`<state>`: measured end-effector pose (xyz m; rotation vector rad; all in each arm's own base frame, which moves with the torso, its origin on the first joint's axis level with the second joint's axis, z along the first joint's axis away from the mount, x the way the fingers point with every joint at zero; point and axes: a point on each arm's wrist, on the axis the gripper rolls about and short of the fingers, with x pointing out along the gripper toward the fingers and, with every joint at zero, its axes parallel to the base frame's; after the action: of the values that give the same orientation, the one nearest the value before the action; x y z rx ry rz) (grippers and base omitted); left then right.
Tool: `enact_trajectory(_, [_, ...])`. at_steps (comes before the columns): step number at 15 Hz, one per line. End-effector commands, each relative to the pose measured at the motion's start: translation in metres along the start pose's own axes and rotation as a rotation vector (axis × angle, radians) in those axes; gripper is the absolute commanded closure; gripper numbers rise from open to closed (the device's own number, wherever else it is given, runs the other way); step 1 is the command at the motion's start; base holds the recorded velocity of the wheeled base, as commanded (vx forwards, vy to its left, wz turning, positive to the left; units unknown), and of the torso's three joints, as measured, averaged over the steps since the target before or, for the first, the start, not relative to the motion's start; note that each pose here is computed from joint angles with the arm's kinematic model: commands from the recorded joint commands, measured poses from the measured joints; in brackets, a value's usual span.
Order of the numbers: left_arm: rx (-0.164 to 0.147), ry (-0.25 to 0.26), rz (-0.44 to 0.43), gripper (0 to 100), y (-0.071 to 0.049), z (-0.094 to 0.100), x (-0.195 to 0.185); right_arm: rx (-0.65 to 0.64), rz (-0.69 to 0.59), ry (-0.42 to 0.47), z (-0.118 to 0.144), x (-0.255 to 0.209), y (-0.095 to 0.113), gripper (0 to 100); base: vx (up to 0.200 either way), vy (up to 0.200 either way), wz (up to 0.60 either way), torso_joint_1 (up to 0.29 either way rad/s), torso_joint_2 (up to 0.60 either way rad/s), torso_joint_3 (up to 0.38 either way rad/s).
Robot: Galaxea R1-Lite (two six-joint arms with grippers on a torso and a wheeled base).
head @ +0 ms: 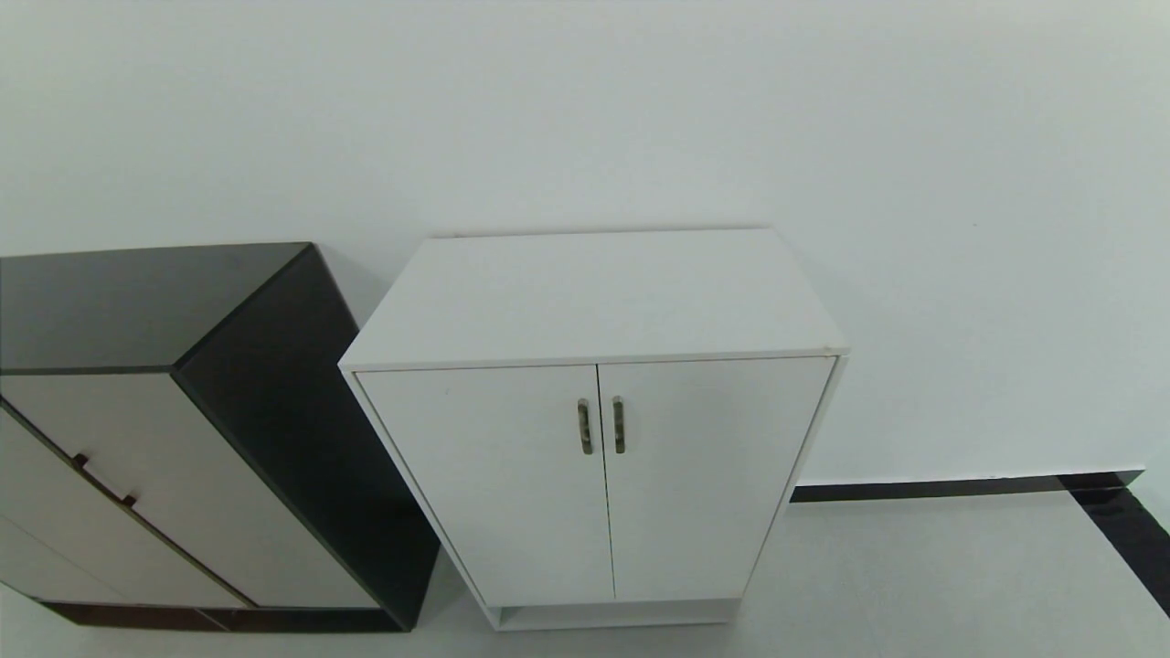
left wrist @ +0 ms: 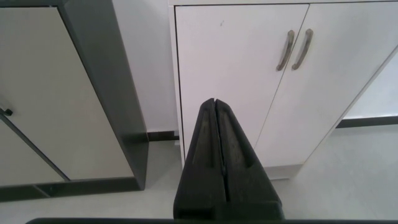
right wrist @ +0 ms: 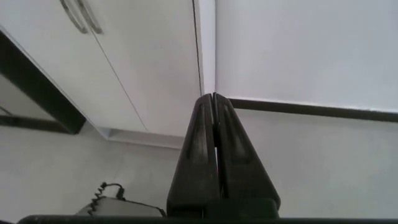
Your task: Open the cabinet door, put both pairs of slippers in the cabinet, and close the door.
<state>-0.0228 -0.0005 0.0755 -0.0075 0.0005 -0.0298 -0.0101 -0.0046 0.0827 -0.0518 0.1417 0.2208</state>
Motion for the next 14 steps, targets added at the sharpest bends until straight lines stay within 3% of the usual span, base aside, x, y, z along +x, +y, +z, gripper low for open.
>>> enact_trajectory(1, [0.000, 0.001, 0.001, 100, 0.000, 0.000, 0.000, -0.005, 0.090, 0.003, -0.005, 0.000, 0.002, 100, 0.000, 0.000, 0.00, 0.000, 0.00, 0.000])
enact_trajectory(3, [0.000, 0.001, 0.001, 100, 0.000, 0.000, 0.000, -0.003, 0.004, 0.052, -0.004, 0.004, 0.002, 100, 0.000, 0.000, 0.00, 0.000, 0.00, 0.000])
enact_trajectory(6, [0.000, 0.001, -0.001, 100, 0.000, 0.000, 0.000, 0.040, -0.241, 0.067, -0.004, 0.004, 0.004, 100, 0.000, 0.000, 0.00, 0.000, 0.00, 0.000])
enact_trajectory(7, [0.000, 0.001, 0.001, 100, 0.000, 0.000, 0.000, 0.041, -0.260, 0.050, -0.004, 0.003, 0.004, 100, 0.000, 0.000, 0.00, 0.000, 0.00, 0.000])
enact_trajectory(10, [0.000, 0.001, -0.001, 100, 0.000, 0.000, 0.000, 0.019, -0.245, -0.134, -0.009, -0.010, 0.007, 100, 0.000, 0.000, 0.00, 0.000, 0.00, 0.000])
enact_trajectory(14, [0.001, 0.001, 0.001, 100, 0.000, 0.000, 0.000, 0.024, -0.247, -0.133, -0.009, -0.010, 0.007, 100, 0.000, 0.000, 0.00, 0.000, 0.00, 0.000])
